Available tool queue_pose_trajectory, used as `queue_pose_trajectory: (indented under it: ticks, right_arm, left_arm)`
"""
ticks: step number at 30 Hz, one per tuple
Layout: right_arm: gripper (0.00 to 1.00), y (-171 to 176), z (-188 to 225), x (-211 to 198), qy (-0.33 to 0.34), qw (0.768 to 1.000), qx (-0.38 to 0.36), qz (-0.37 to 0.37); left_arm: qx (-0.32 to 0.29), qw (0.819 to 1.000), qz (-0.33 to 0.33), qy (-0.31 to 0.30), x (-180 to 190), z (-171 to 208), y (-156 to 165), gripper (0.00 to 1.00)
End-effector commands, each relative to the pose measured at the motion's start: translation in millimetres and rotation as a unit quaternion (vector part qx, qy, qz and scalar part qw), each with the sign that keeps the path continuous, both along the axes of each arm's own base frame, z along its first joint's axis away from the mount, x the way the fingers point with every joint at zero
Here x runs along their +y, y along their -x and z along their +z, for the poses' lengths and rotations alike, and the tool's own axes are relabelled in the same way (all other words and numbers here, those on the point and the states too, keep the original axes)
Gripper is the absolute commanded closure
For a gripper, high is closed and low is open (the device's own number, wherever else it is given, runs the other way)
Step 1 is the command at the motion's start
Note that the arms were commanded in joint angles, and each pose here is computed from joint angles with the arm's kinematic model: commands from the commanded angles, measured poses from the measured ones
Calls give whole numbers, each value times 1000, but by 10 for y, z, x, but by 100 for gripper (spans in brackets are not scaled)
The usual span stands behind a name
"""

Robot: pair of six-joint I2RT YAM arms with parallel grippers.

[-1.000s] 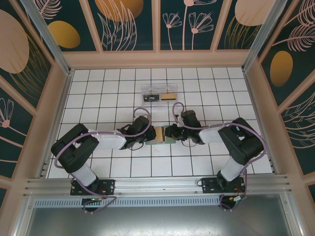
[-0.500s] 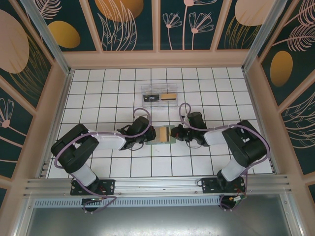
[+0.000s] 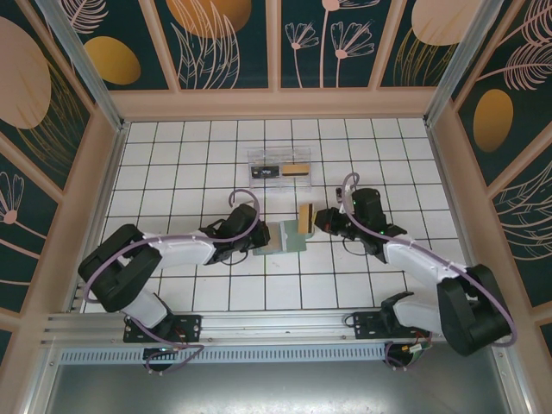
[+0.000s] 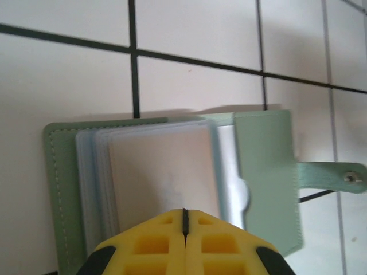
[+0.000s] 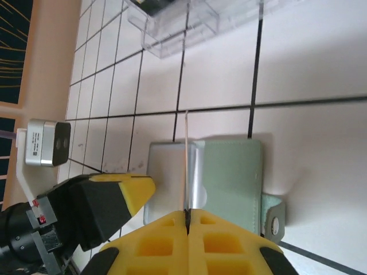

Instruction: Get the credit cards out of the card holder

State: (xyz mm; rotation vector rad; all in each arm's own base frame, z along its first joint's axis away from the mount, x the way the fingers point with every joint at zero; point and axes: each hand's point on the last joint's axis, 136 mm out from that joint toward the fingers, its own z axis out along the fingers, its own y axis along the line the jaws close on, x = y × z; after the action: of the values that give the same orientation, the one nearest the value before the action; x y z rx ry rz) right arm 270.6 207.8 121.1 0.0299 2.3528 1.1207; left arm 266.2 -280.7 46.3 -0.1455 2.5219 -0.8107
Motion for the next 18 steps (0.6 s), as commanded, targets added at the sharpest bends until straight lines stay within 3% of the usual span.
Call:
queue_pose_trajectory:
  ticks: [1,4,9,12,18]
  right_arm:
    - [100,-51,118,-118,58,998,-22,-1]
    - [100,-136,312,-102,79,996,-50,5]
    - [100,-396,677,-69,164,977,-137,11]
    - [100,-564,827,22,225,954,-193,40]
    - [100,-723,861,297,334,876,-300,173]
  left_arm:
    - [-33,999,9,33,-29,379,-55,82]
    - [-73,995,25,59,16,754,-100,60]
    - [-140,985,65,83,288,1318,-87,6]
    - [-172,978,79,89,474,1525,-13,1]
    - [-204,970,96,96,774,1643,161,2]
